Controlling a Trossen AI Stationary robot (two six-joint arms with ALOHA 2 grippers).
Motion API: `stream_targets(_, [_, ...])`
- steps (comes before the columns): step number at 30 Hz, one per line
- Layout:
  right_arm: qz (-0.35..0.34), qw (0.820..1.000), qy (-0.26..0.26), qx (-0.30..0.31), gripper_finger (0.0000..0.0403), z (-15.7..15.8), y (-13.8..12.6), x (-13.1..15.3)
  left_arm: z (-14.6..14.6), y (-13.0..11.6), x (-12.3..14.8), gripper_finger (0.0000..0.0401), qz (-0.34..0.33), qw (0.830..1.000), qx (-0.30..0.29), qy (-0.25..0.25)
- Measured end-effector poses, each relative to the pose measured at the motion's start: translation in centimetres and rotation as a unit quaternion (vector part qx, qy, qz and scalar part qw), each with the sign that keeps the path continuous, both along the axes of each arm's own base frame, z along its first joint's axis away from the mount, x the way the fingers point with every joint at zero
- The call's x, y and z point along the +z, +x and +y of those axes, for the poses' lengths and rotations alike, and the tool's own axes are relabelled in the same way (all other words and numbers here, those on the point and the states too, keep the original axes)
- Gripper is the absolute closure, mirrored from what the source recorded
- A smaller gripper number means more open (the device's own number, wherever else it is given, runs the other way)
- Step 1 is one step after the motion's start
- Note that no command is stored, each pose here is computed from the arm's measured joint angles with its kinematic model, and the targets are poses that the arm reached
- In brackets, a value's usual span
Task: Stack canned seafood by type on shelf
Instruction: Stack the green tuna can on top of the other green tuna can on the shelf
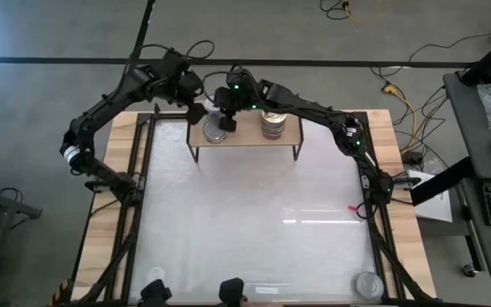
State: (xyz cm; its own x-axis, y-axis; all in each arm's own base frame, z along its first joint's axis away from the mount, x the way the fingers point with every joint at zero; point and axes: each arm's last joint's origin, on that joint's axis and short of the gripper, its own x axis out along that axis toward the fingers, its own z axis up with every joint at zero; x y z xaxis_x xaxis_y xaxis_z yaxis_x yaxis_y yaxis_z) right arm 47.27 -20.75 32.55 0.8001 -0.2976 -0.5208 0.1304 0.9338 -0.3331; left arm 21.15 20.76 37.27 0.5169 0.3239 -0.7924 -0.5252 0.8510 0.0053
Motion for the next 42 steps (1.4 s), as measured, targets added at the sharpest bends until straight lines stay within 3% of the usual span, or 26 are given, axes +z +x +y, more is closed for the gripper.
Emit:
stream_targets(11, [0.064,0.997,0.032,0.008,0.0374,1.7,-1.1,0.2,-4.0,-2.2,3.5,0.0024,-0.064,0.998,0.003,0.025])
stream_targets(29, [0.082,0.997,-0.013,-0.004,0.0374,1.3,-0.2,-1.2,-11.3,-5.7,4.9,0.0024,-0.199,0.978,-0.037,0.057])
stream_targets(38, [0.051,0.999,-0.014,-0.007,0.0374,2.0,0.1,-0.2,-12.0,-6.6,5.1,0.0024,-0.211,0.975,-0.034,0.056])
stream_targets(42, [0.041,0.999,-0.017,0.008,0.0374,4.0,-1.2,3.0,-12.5,-6.6,5.1,0.0024,-0.213,0.974,-0.05,0.058])
